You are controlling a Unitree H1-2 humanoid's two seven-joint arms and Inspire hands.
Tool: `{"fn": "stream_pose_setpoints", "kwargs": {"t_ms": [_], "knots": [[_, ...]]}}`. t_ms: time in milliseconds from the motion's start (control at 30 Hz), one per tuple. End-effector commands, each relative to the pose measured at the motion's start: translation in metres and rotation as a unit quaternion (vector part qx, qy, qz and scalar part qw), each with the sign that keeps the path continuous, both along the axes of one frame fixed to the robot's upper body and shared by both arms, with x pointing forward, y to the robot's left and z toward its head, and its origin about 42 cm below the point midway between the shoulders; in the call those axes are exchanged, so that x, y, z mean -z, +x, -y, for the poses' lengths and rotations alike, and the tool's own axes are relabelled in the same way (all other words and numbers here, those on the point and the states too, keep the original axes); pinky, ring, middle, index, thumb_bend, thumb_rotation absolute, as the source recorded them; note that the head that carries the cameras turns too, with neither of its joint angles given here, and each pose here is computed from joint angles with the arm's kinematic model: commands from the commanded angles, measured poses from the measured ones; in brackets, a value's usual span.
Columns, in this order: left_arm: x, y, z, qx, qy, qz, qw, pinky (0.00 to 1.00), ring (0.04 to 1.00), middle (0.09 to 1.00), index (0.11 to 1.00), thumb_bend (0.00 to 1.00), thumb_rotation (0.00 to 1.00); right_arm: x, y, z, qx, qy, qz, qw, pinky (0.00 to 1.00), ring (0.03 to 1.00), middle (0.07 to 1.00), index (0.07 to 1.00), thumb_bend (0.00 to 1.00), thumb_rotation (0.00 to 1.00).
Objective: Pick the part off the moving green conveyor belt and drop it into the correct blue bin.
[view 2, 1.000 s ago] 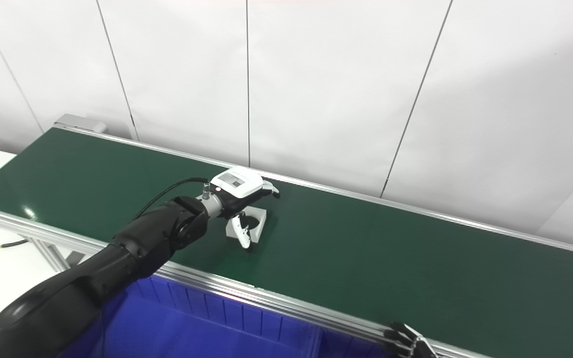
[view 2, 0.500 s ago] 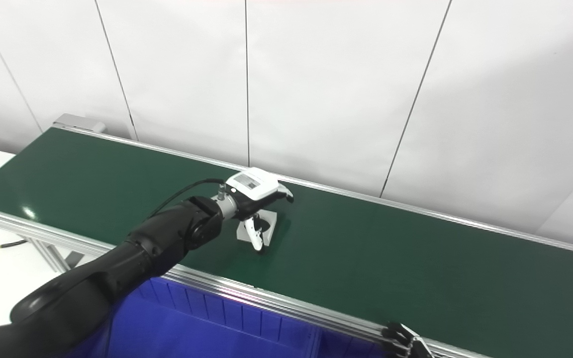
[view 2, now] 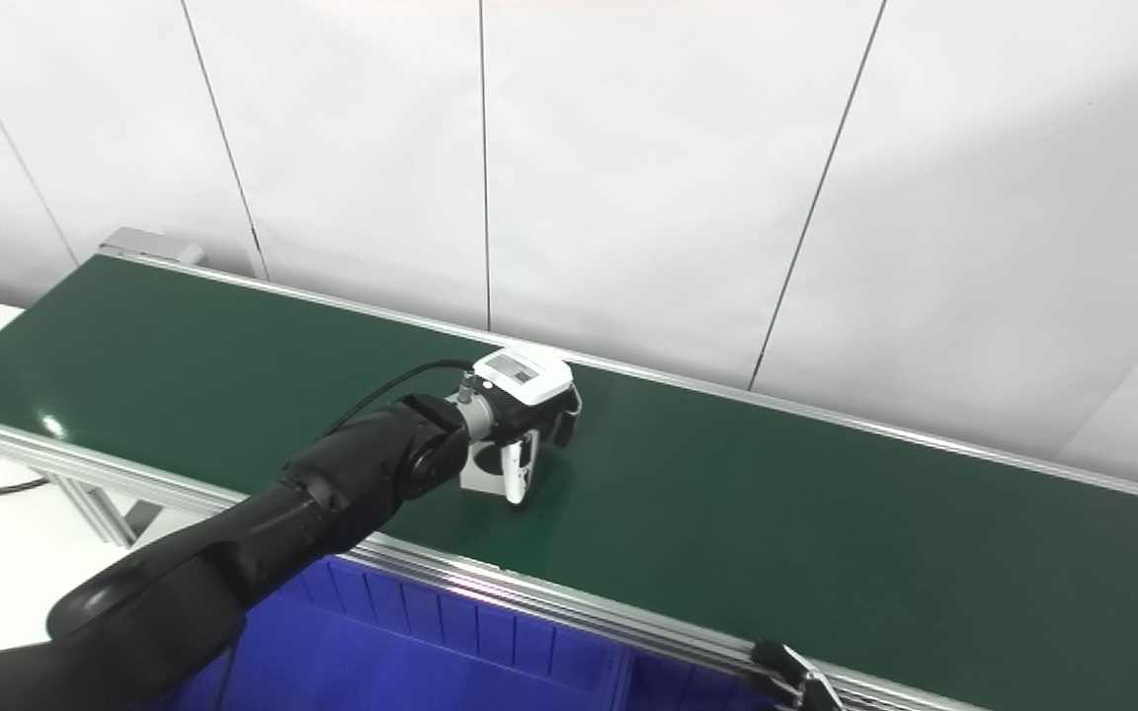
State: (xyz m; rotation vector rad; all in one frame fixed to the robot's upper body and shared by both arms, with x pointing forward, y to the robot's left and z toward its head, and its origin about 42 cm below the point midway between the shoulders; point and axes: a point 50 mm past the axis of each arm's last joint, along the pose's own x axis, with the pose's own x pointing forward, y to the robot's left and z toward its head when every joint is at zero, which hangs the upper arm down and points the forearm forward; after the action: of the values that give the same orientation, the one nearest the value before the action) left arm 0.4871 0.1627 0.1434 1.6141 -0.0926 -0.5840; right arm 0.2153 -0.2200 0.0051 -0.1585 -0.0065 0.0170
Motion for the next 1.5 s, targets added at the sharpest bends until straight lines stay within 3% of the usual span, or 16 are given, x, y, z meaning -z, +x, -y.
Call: {"fn": "stream_pose_setpoints", "kwargs": {"t_ms": [0, 367, 567, 700, 833, 1133, 1233, 1467], "knots": [[-0.025, 0.014, -0.010, -0.019, 0.013, 0.028, 0.999, 0.25, 0.377, 0.470, 0.531, 0.50, 0.00, -0.006, 0.002, -0.006, -0.016, 0.004, 0.017, 1.000, 0.58, 0.688, 0.801, 0.742, 0.96, 0.25], [-0.030, 0.013, -0.012, -0.010, -0.005, 0.038, 0.999, 0.26, 0.380, 0.476, 0.523, 0.50, 0.00, -0.006, 0.000, -0.006, -0.014, 0.003, 0.017, 1.000, 0.59, 0.693, 0.806, 0.747, 0.95, 0.26], [-0.036, 0.013, -0.012, -0.009, -0.010, 0.036, 0.999, 0.32, 0.404, 0.504, 0.512, 0.50, 0.00, -0.006, 0.000, -0.006, -0.015, 0.005, 0.016, 1.000, 0.59, 0.696, 0.808, 0.747, 0.95, 0.26], [-0.056, 0.005, -0.002, 0.007, -0.028, 0.040, 0.999, 0.30, 0.391, 0.481, 0.523, 0.50, 0.00, -0.006, 0.000, -0.006, -0.016, 0.005, 0.017, 1.000, 0.60, 0.699, 0.810, 0.748, 0.94, 0.26], [-0.082, -0.014, 0.011, 0.029, -0.053, 0.046, 0.997, 0.28, 0.385, 0.468, 0.525, 0.50, 0.00, -0.006, 0.002, -0.004, -0.018, 0.007, 0.016, 1.000, 0.60, 0.702, 0.811, 0.751, 0.94, 0.25], [-0.121, -0.065, 0.018, 0.032, -0.098, 0.026, 0.994, 0.35, 0.412, 0.504, 0.500, 0.50, 0.00, -0.010, 0.012, -0.003, -0.026, 0.016, 0.022, 0.999, 0.61, 0.713, 0.818, 0.754, 0.93, 0.23], [-0.126, -0.084, 0.015, 0.032, -0.112, 0.018, 0.993, 0.36, 0.417, 0.509, 0.496, 0.50, 0.00, -0.014, 0.014, -0.003, -0.028, 0.016, 0.031, 0.999, 0.59, 0.707, 0.813, 0.750, 0.93, 0.24], [-0.124, -0.125, 0.006, 0.041, -0.138, 0.001, 0.990, 0.27, 0.367, 0.460, 0.539, 0.50, 0.00, -0.027, 0.017, -0.001, -0.031, 0.028, 0.052, 0.998, 0.60, 0.706, 0.812, 0.752, 0.92, 0.21]]}}
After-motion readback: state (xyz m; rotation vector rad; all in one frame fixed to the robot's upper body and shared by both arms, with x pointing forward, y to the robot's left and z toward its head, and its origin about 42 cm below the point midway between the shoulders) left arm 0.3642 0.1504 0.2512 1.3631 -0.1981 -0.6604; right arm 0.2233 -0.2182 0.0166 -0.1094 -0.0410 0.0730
